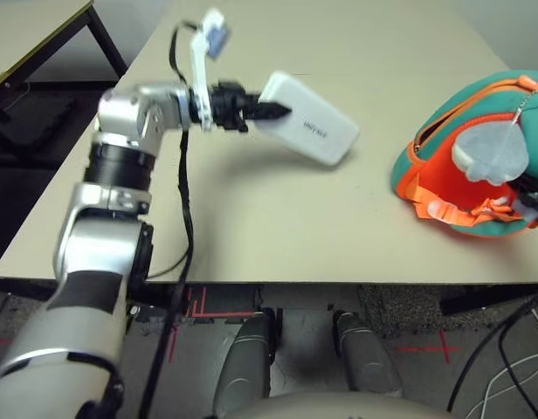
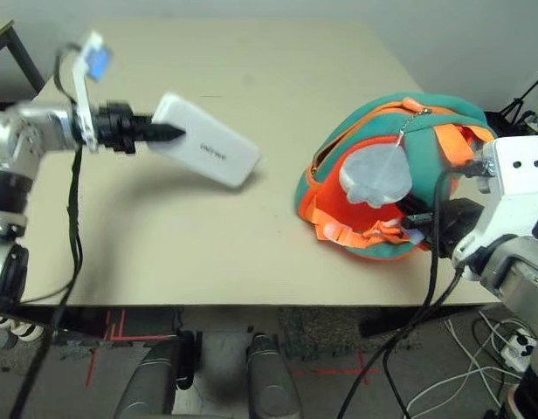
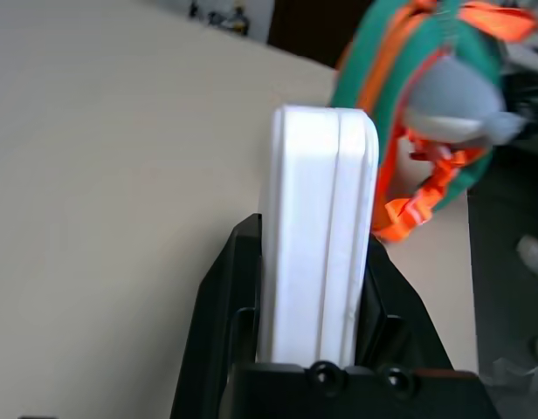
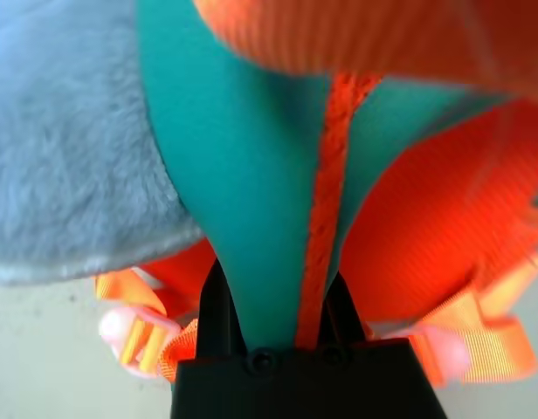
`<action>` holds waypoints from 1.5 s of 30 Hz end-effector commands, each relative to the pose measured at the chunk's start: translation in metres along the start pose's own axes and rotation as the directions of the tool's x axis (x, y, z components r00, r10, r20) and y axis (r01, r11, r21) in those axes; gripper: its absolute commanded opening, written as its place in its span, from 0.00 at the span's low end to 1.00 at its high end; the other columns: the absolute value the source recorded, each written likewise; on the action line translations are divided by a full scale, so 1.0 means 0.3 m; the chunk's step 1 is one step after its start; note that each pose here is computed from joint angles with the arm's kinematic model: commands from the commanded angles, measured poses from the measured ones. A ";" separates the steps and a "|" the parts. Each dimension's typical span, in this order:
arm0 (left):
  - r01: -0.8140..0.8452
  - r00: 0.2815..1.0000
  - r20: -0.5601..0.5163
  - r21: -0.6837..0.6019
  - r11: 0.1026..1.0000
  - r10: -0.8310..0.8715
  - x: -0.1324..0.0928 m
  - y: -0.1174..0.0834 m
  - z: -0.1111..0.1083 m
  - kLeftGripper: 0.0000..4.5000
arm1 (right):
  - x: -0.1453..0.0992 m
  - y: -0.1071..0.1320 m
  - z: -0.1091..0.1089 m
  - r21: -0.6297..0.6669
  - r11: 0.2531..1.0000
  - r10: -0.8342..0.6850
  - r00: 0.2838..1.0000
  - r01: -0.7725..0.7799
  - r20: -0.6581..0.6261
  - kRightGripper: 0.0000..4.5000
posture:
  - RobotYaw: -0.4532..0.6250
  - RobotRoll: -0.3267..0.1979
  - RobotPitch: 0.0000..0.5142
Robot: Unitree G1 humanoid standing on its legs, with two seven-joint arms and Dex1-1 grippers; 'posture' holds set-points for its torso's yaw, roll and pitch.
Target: Put the pencil case into the backpack and zip it.
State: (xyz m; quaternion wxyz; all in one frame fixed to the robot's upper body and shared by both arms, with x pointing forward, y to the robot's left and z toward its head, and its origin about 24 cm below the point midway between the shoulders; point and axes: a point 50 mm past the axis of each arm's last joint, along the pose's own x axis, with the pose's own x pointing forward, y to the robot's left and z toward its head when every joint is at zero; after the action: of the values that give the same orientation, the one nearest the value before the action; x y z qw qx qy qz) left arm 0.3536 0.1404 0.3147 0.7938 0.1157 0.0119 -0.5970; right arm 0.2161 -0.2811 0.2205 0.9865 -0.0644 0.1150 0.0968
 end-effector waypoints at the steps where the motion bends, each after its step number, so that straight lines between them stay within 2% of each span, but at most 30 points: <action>1: 0.069 0.997 0.016 0.118 0.991 -0.071 0.045 -0.020 0.077 0.30 | 0.020 -0.002 -0.010 -0.009 1.000 0.020 1.000 -0.020 -0.018 0.03 | 0.34 0.62 0.37; 6: 0.110 0.990 0.067 0.196 0.974 -0.125 0.114 -0.026 0.113 0.30 | 0.029 -0.004 -0.011 -0.013 1.000 0.028 1.000 -0.029 -0.009 0.03 | 0.33 0.62 0.36; 12: 0.167 0.976 0.104 0.212 0.963 -0.192 0.193 -0.034 0.126 0.30 | 0.002 -0.012 -0.014 -0.016 1.000 0.015 1.000 -0.015 -0.007 0.03 | 0.31 0.62 0.34; 18: 0.235 0.956 0.126 0.206 0.950 -0.264 0.230 -0.055 0.137 0.30 | -0.048 -0.016 -0.023 -0.025 1.000 0.002 1.000 -0.003 -0.016 0.03 | 0.29 0.62 0.35; 30: 0.333 0.920 0.170 0.138 0.933 -0.354 0.247 -0.090 0.148 0.30 | -0.106 0.007 -0.038 -0.027 0.999 0.032 0.999 -0.033 -0.031 0.03 | 0.26 0.62 0.36; 45: 0.407 0.894 0.170 0.081 0.910 -0.415 0.194 -0.112 0.145 0.30 | -0.096 0.018 -0.045 -0.024 0.999 0.027 1.000 -0.027 -0.008 0.03 | 0.25 0.62 0.35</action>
State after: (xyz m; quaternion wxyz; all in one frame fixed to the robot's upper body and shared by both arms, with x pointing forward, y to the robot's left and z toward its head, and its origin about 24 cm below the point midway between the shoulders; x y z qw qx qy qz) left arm 0.3406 0.0685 0.3370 0.6698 0.0778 -0.0356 -0.7376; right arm 0.1842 -0.2881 0.2175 0.9858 -0.0738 0.1131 0.1002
